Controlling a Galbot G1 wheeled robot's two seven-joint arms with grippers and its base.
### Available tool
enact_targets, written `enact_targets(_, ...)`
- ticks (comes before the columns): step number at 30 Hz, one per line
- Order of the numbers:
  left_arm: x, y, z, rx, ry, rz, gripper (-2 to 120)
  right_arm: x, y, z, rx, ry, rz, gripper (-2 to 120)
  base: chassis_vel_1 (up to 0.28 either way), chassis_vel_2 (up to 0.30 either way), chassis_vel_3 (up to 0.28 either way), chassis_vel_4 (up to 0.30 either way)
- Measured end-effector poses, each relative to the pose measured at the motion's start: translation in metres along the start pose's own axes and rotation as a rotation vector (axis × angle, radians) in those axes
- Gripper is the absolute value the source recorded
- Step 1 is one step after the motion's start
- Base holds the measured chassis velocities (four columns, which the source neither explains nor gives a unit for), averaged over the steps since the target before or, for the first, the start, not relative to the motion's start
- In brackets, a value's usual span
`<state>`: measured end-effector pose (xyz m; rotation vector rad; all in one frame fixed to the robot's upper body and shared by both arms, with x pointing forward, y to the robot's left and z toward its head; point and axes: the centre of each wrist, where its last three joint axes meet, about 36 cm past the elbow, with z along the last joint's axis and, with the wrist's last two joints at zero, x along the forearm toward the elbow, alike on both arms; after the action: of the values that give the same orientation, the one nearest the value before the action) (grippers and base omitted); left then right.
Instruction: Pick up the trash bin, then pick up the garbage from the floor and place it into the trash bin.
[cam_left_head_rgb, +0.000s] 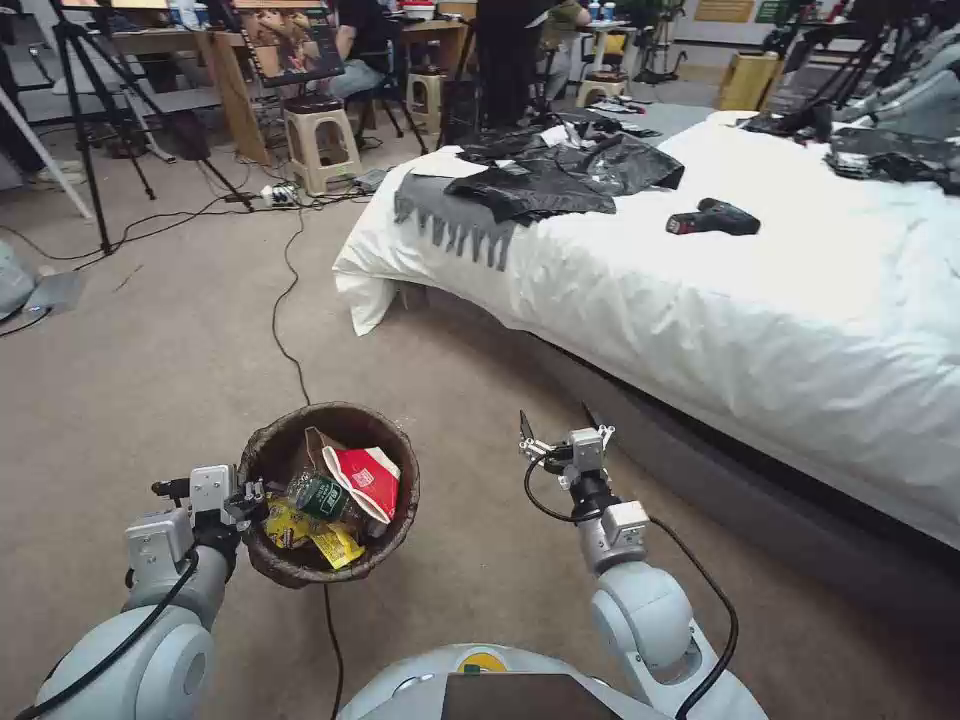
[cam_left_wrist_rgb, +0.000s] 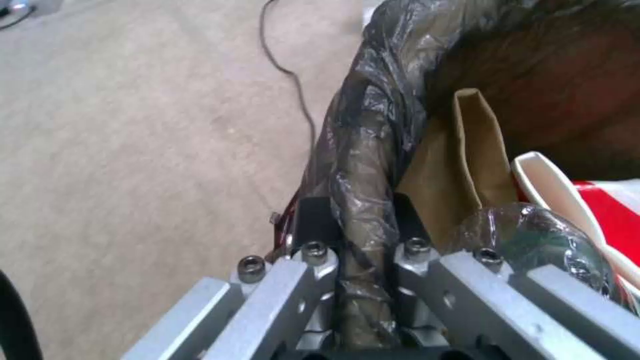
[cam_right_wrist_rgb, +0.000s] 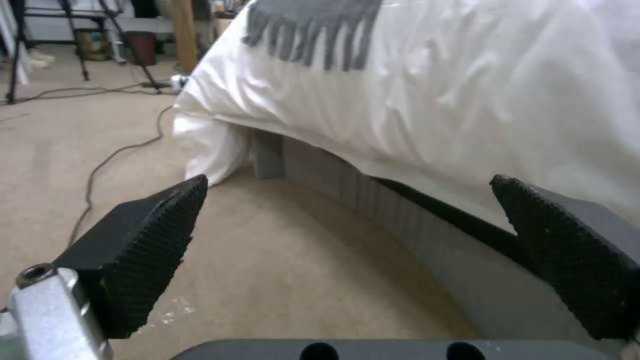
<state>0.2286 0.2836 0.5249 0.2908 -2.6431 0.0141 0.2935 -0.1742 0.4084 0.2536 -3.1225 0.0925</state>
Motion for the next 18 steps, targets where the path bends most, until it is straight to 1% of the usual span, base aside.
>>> enact_targets(18, 0.0001, 0.0, 0.0003, 0.002, 0.001, -0.001, 3, -0.0019, -0.0007, 0.0029, 0.001, 0.005, 0.002, 100, 0.068, 0.072, 0.073, 0.071)
